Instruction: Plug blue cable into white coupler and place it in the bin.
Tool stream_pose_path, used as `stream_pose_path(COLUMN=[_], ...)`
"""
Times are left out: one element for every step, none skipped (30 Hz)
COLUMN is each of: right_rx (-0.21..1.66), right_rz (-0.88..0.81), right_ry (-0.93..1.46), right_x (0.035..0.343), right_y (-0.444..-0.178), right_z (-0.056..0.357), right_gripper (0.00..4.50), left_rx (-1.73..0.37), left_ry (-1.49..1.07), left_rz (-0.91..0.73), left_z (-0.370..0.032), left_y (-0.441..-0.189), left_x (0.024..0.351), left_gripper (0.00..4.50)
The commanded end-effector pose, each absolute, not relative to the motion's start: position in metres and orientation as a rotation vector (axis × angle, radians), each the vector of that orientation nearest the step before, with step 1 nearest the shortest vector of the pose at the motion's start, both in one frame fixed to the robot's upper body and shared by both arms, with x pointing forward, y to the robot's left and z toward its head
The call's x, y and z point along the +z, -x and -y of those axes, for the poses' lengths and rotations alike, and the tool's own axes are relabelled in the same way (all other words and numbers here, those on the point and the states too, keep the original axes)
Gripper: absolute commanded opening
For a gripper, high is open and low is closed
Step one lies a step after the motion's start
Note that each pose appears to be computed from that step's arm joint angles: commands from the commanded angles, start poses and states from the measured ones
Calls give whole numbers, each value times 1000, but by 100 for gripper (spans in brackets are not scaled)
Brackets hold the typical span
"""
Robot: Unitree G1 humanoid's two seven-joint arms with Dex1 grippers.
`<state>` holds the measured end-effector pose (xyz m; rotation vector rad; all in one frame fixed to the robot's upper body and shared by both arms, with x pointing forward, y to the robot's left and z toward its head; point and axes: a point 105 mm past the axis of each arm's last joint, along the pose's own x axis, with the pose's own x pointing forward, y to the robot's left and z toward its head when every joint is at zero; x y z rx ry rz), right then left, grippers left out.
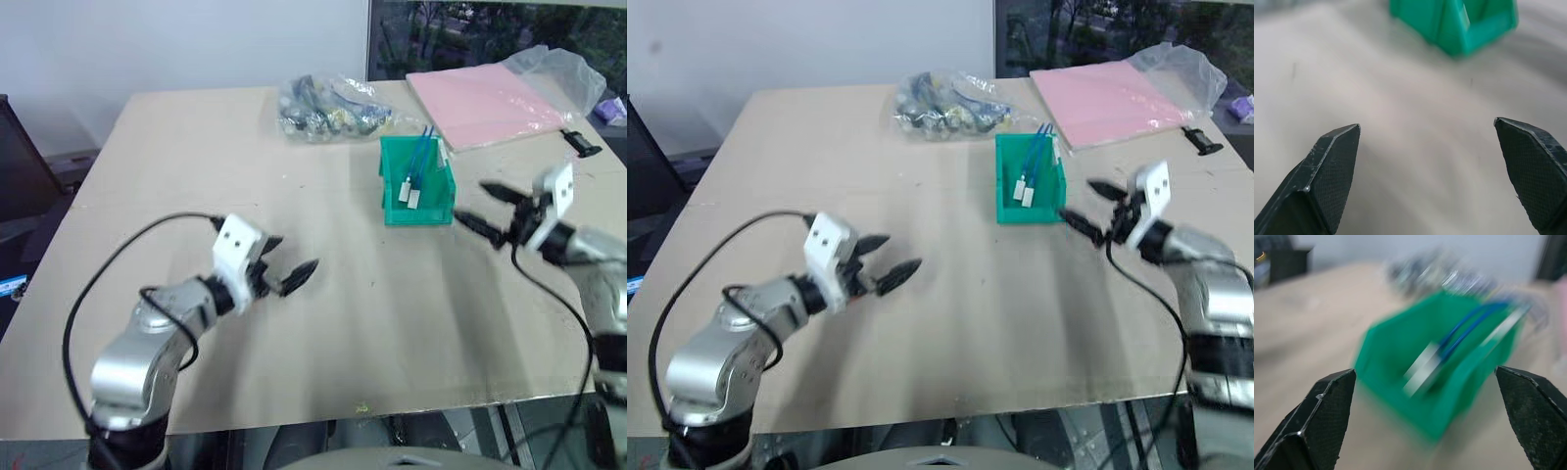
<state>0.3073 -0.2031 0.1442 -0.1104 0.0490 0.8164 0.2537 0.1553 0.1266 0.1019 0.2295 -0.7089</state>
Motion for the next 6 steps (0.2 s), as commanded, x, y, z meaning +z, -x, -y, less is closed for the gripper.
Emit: stream_pose_path(right_rx=[886,890,887,878,864,848], right_rz=[-71,-100,-123,-142,-151,-155], right_ry=[164,153,141,124,114,107], right_x=[131,120,112,104,97,93], right_y=[-274,-265,-257,-251,-247,-244], right_z=[204,207,209,212,214,216], right_gripper=[448,448,448,448,448,448], left_rx=[-703,-691,-686,-690,-690,-702], left_ry=[-127,-106,-94,-91,-98,-111], left_rz=[-168,-171,-177,-187,-202,-215], left_z=[-163,-166,-167,-168,-169,-168], left_y=[-240,-236,-231,-226,-221,-217], left_x=[128,123,117,110,102,96], left_gripper=[450,450,450,450,450,450])
